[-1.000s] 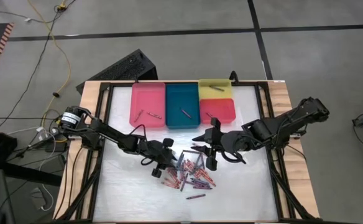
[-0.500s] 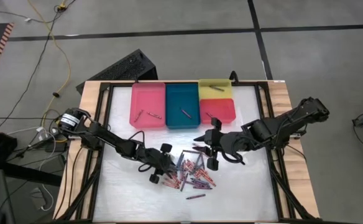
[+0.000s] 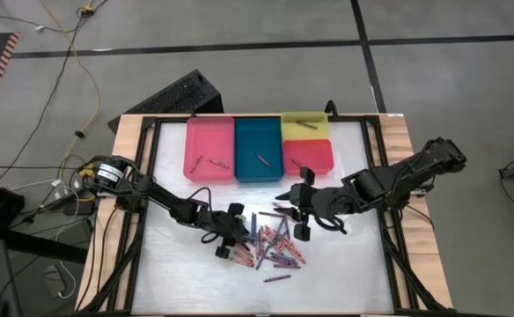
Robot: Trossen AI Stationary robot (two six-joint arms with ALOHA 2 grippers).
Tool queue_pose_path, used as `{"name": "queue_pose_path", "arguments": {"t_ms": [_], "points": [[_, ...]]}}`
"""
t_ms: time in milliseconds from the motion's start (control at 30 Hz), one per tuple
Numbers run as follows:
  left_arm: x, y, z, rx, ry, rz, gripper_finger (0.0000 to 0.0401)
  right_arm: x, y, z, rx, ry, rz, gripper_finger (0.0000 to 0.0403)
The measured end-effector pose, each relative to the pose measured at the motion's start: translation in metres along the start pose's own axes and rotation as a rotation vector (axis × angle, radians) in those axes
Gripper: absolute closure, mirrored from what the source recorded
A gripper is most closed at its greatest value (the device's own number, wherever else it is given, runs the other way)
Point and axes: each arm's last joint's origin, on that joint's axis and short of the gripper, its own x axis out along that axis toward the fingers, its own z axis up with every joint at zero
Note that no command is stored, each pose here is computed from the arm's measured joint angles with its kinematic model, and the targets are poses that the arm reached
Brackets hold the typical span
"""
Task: Sort crayons
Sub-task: Put the blue crayon into the yellow bin
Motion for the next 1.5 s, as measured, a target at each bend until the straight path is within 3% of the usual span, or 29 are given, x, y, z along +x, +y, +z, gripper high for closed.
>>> {"name": "queue_pose_path", "arguments": {"t_ms": [433, 900, 1300, 1500], "points": [[0.002, 0.001, 0.005, -0.037, -0.015, 0.017, 0.0382, -0.001, 0.002, 0.000, 0.005, -0.001, 0.008, 0.0270], [0.002, 0.002, 0.010, -0.060, -0.027, 0.046, 0.0383, -0.001, 0.002, -0.001, 0.003, 0.004, 0.006, 0.0270], [-0.010, 0.006, 0.024, -0.109, -0.086, 0.155, 0.0384, -0.001, 0.002, -0.001, 0.001, 0.008, 0.005, 0.0270], [-0.011, 0.006, 0.024, -0.105, -0.074, 0.145, 0.0373, -0.001, 0.001, -0.002, -0.001, 0.012, 0.003, 0.0270]]}}
